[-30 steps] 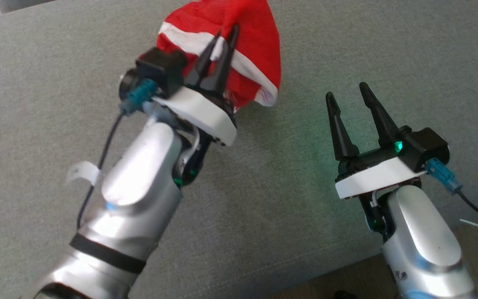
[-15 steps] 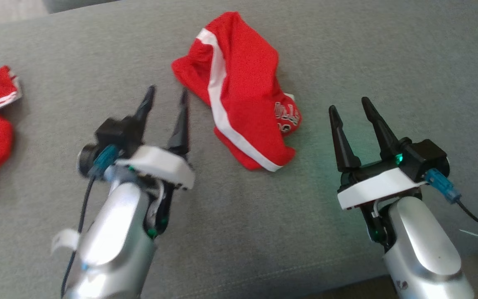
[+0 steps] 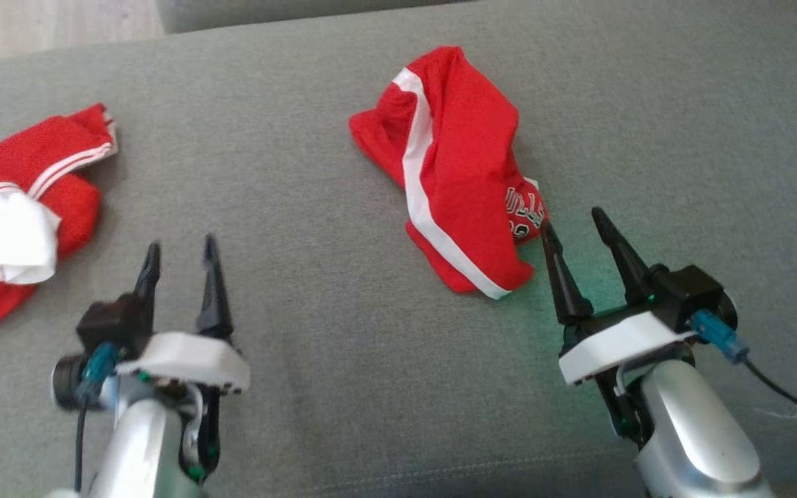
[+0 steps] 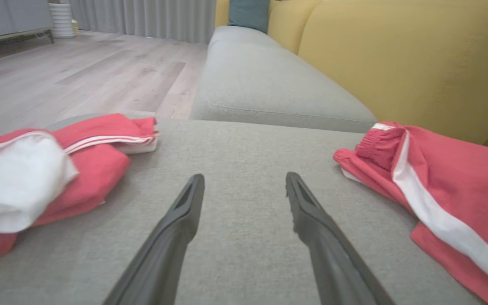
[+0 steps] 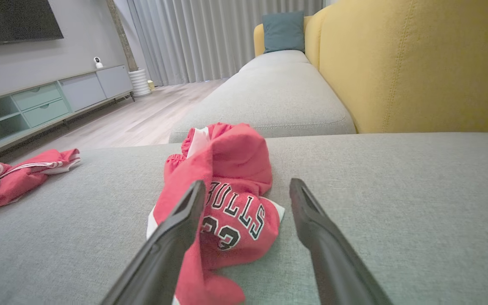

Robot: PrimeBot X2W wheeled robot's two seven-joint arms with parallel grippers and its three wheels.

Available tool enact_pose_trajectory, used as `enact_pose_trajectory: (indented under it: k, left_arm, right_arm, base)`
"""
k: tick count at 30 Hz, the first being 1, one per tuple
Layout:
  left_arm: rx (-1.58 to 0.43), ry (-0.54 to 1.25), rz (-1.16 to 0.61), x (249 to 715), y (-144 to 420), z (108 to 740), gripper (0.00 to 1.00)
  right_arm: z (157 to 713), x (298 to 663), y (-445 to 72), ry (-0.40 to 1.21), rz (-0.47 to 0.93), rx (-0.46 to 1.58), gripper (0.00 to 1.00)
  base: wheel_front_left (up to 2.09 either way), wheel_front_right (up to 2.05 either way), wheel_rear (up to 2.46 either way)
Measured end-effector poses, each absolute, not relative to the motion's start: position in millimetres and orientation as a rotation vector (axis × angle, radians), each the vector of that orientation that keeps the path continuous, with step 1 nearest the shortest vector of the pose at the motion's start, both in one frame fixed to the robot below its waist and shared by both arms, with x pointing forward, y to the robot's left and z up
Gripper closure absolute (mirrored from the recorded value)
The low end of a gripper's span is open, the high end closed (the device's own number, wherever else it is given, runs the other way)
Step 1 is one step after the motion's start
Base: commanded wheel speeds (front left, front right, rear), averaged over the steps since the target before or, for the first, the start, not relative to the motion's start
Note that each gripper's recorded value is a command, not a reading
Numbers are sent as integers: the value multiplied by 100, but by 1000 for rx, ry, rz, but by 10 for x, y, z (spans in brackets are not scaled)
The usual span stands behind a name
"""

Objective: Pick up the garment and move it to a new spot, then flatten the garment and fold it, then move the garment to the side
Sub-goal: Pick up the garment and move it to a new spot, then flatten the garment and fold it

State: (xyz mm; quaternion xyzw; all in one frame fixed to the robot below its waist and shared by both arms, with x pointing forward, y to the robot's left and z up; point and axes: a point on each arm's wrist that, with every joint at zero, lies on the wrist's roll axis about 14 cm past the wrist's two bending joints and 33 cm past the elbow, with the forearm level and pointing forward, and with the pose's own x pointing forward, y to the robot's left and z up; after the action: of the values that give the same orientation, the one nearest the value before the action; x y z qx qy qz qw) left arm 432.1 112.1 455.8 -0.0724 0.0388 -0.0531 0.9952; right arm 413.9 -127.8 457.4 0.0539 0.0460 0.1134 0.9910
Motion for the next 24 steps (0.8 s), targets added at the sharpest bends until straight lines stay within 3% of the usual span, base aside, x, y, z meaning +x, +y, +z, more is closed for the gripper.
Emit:
enact_pose_trajectory:
  k: [10,24]
  left_arm:
    - [-167,134,17,4012,1465,4386,0]
    - [-164,140,-11,3925,1384,4387,0]
  right_arm:
    - [4325,4056,-1074,175,287,96,0]
    - [3696,3659,-874,389,364,54,0]
  base:
    - [0,0,0]
    - [0,0,0]
